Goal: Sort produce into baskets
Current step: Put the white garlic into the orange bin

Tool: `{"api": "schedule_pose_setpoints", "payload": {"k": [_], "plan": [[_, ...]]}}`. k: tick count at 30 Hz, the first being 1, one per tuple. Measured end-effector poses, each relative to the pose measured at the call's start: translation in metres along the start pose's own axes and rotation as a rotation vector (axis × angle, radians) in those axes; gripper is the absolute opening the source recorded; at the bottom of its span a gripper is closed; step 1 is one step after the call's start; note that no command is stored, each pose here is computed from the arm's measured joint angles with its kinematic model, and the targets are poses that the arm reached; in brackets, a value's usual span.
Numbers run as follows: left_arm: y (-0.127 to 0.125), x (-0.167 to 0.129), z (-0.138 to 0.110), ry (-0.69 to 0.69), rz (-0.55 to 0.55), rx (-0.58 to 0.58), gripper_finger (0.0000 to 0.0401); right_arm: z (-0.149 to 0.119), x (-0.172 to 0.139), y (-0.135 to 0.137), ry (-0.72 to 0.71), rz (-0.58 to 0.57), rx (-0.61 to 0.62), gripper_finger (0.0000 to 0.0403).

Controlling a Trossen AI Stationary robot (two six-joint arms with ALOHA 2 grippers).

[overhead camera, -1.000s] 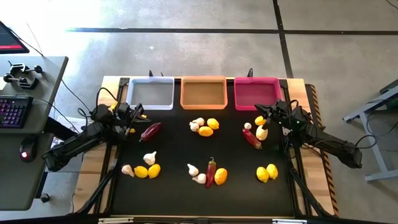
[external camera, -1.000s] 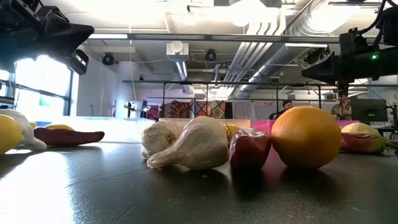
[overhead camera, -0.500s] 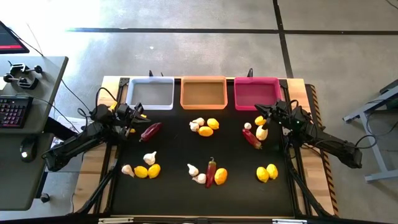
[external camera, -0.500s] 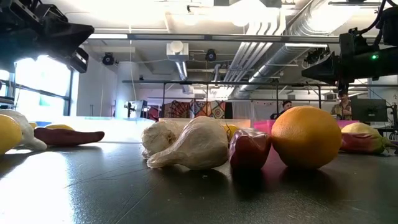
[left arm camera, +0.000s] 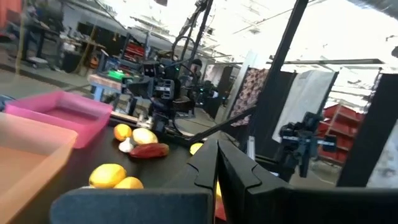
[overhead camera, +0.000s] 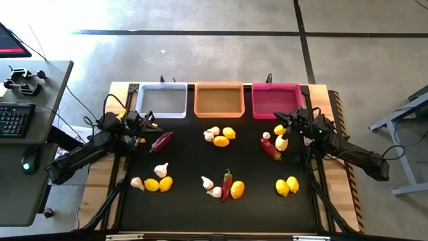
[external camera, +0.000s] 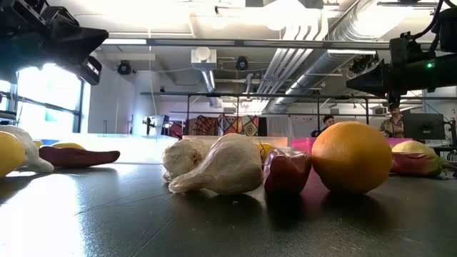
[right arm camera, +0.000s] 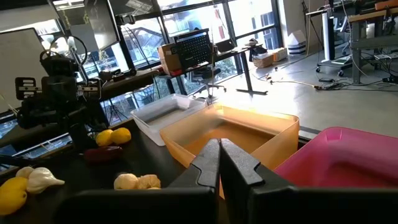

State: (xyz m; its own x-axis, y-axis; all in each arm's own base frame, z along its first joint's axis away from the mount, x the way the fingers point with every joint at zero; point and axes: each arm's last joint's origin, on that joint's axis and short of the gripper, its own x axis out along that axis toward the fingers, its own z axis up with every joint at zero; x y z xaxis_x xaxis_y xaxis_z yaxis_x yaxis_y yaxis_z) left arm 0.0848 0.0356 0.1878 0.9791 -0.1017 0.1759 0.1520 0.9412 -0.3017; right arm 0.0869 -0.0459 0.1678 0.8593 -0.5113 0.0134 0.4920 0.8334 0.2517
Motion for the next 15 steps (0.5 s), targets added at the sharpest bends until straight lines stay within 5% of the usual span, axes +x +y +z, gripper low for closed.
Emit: {"api": "schedule_pose_setpoints", "payload": {"k": [15], "plan": [[0.0008, 0.0, 0.0005, -0.012, 0.027, 0.078, 0.0, 0.0001, 0.0, 0.0, 0.0, 0.0, 0.0, 0.0]]}}
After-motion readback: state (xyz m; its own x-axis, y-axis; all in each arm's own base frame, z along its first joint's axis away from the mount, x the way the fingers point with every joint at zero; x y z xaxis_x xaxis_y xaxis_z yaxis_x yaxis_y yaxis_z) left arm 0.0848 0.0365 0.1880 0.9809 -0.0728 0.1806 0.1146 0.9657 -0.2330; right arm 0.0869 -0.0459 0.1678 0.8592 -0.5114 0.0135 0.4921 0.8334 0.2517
